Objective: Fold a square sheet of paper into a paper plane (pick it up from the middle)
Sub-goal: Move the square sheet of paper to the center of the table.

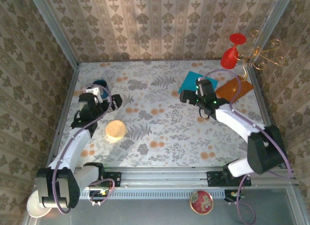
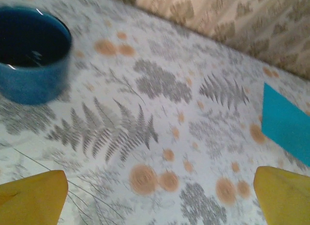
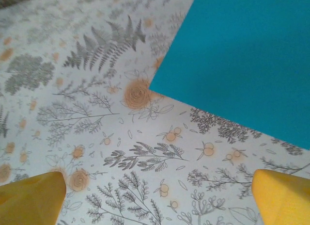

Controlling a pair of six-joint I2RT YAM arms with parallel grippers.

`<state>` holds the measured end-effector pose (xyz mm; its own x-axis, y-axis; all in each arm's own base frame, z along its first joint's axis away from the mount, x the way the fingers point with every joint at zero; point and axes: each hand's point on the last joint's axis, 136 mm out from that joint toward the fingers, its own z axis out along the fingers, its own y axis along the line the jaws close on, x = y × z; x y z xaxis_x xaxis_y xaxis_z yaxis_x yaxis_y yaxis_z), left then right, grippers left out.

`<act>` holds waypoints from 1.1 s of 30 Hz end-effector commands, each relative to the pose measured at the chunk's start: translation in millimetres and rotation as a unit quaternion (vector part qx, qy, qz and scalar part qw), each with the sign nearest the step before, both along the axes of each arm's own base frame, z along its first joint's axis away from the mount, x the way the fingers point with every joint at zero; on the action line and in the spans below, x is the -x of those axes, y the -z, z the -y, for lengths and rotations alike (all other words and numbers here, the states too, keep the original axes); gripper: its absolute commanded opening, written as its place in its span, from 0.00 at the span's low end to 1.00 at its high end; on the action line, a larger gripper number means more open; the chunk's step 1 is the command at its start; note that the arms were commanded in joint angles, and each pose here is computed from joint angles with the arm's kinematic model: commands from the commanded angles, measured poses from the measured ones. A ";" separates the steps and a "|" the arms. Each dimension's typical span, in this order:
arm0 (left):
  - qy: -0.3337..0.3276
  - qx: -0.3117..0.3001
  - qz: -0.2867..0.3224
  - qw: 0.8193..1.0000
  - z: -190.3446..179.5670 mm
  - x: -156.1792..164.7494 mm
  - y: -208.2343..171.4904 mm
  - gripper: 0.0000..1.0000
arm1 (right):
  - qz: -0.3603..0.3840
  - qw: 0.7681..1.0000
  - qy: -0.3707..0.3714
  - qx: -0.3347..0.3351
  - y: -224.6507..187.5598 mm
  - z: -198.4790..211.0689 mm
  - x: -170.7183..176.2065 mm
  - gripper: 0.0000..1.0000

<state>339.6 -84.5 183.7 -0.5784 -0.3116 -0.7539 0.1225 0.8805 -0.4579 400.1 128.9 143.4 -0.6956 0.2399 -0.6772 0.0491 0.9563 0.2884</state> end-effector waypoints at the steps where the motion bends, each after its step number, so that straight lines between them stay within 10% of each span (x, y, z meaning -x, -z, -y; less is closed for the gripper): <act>1: 0.042 0.033 -0.021 0.998 25.5 4.3 -4.0 0.98 | -0.068 0.997 0.019 -0.006 24.4 -6.3 -9.5 1.00; 17: 0.127 0.054 -0.116 0.984 100.4 9.1 38.5 0.96 | -0.169 0.983 0.067 0.028 99.1 11.1 -103.5 0.91; 33: 0.118 0.039 -0.154 0.980 107.2 0.0 58.4 1.00 | -0.240 0.970 0.028 -0.007 133.7 -10.2 -75.1 0.92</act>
